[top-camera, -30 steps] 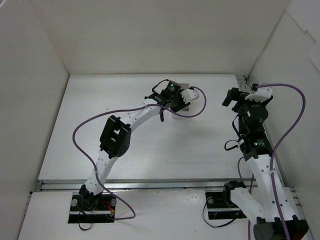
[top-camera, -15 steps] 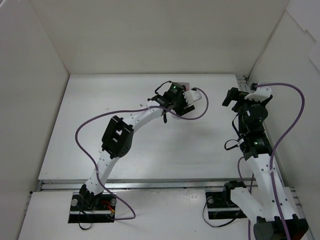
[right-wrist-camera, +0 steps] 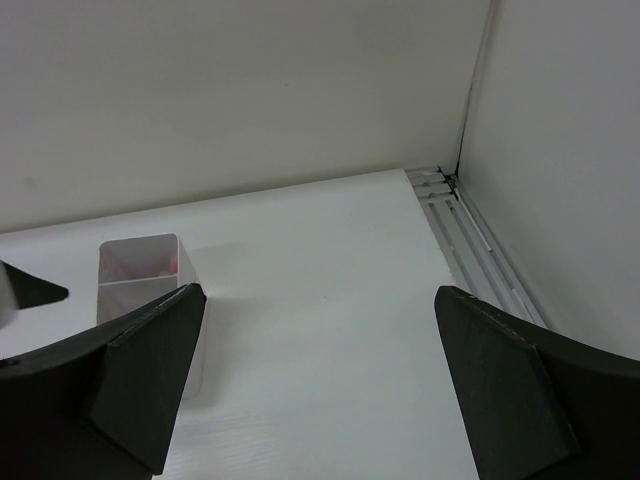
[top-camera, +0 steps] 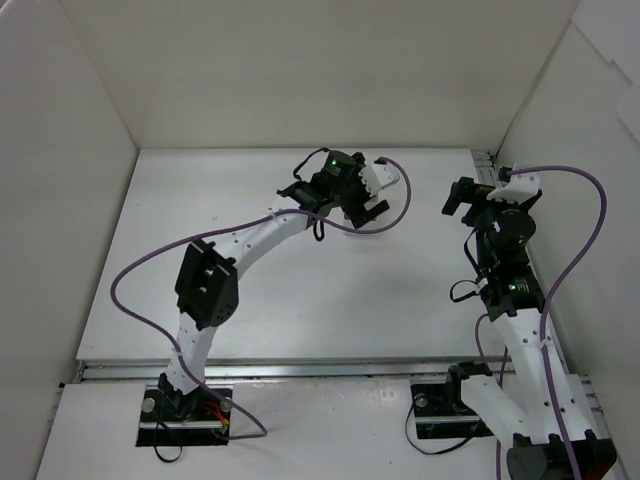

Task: Sort the stationery into containers
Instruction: Reset both arms

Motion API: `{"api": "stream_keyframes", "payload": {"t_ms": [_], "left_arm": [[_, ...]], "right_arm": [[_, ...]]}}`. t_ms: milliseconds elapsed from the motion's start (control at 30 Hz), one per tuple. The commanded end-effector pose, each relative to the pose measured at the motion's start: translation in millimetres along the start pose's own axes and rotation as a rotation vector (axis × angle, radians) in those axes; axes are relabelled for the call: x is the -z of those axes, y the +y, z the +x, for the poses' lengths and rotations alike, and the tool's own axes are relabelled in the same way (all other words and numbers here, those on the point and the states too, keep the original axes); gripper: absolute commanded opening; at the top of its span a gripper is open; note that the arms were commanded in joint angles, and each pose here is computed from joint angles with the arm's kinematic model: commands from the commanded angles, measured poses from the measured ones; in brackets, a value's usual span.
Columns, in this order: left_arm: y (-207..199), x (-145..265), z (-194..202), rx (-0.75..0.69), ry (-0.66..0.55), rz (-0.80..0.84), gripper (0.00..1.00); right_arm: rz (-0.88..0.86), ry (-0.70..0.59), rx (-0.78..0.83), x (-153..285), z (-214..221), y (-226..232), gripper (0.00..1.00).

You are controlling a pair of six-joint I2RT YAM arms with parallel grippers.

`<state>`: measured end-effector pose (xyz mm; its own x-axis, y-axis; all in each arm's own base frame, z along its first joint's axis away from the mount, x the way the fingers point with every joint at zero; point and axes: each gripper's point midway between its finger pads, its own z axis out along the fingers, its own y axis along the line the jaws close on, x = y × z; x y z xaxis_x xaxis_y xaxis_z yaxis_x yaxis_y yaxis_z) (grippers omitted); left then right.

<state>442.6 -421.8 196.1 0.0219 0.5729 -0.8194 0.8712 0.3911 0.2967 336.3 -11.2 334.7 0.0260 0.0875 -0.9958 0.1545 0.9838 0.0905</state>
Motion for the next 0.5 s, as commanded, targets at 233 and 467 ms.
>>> {"api": "stream_keyframes", "payload": {"t_ms": [233, 467], "left_arm": [[16, 189, -63, 0.425, -0.235, -0.306, 1.00], [27, 317, 54, 0.866, -0.195, -0.758, 1.00]], "right_arm": [[-0.058, -0.035, -0.085, -8, -22, 15, 0.98], [-0.034, 0.101, -0.222, -14, 20, 21, 0.98]]}}
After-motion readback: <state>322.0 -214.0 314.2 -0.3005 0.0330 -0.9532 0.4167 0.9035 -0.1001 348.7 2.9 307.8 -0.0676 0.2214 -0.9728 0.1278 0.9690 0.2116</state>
